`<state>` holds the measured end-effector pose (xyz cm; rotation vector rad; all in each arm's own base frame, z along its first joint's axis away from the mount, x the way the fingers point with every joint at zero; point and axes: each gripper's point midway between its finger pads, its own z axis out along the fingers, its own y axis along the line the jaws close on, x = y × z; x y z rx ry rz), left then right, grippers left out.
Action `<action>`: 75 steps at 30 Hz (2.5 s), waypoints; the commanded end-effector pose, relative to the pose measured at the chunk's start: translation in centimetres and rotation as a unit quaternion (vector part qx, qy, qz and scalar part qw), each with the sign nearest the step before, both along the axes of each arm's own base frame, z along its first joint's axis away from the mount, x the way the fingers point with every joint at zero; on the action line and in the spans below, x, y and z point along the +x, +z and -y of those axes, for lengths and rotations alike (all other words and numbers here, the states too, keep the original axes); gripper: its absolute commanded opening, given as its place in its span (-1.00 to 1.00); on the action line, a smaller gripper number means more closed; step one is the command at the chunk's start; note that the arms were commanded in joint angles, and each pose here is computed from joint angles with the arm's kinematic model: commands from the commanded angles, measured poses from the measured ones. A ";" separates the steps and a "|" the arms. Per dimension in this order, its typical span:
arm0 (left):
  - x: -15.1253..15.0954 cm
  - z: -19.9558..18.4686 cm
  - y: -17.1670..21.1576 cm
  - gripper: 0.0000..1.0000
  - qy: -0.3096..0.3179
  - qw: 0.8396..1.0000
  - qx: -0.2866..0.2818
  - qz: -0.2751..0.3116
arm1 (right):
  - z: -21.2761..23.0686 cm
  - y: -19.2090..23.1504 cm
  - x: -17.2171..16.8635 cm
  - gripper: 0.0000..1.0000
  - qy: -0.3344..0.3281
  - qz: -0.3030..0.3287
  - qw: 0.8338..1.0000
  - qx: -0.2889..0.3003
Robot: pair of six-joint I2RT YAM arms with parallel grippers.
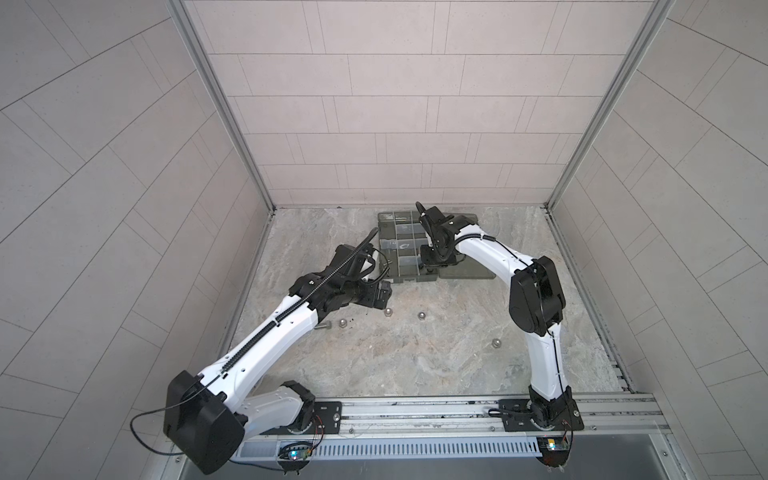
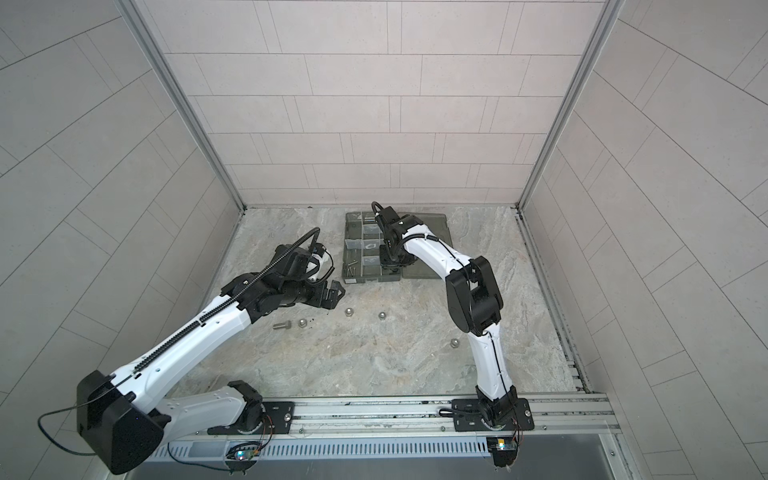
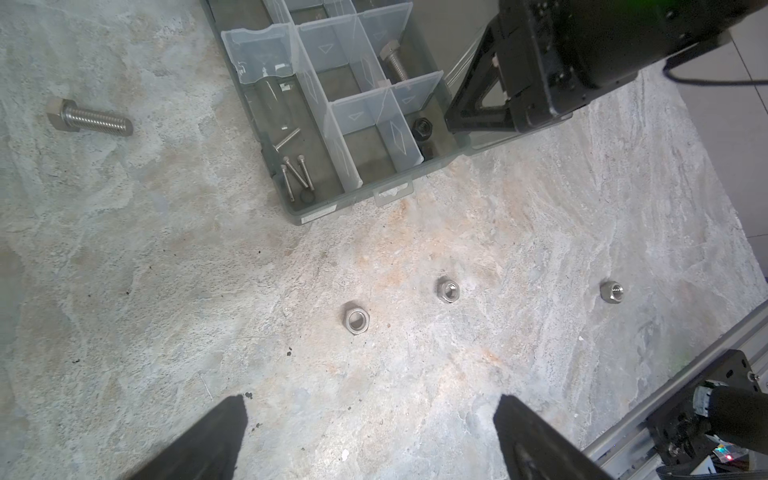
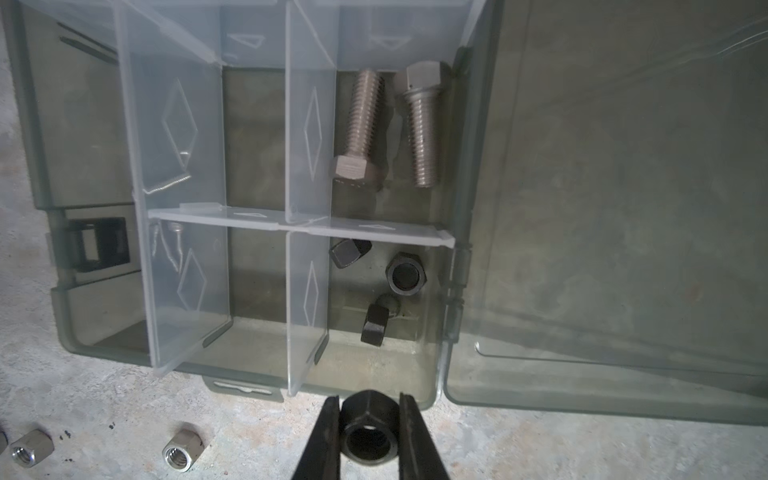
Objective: Sort the screws and nuts into containers
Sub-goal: 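Carry the black nut over the box and release it into the black-nut compartment, then move the right gripper down around the silver hex nut in front of the box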
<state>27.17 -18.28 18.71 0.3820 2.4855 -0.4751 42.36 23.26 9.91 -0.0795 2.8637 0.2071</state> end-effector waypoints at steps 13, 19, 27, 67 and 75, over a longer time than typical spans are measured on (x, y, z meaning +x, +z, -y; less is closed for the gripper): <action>1.1 -0.4 -0.1 1.00 0.007 1.000 0.006 -0.006 | -0.1 -2.3 0.7 -0.78 0.000 -0.027 1.000 0.006; 1.2 -0.6 -0.4 1.00 0.010 1.000 0.004 -0.012 | -0.2 -3.1 1.0 -0.73 -0.002 -0.036 0.999 0.012; 1.4 -0.7 -0.4 1.00 0.011 1.000 0.001 -0.013 | -0.8 -1.0 1.2 -0.32 0.006 -0.017 0.999 0.036; -2.9 4.2 -1.2 1.00 -0.036 0.995 -0.074 -0.049 | 14.9 -3.1 -20.2 -0.17 -0.111 -0.045 0.992 -0.039; -3.4 3.7 -1.1 1.00 -0.036 0.996 -0.072 -0.040 | 16.0 -5.5 -21.7 -0.17 -0.142 -0.074 0.986 -0.047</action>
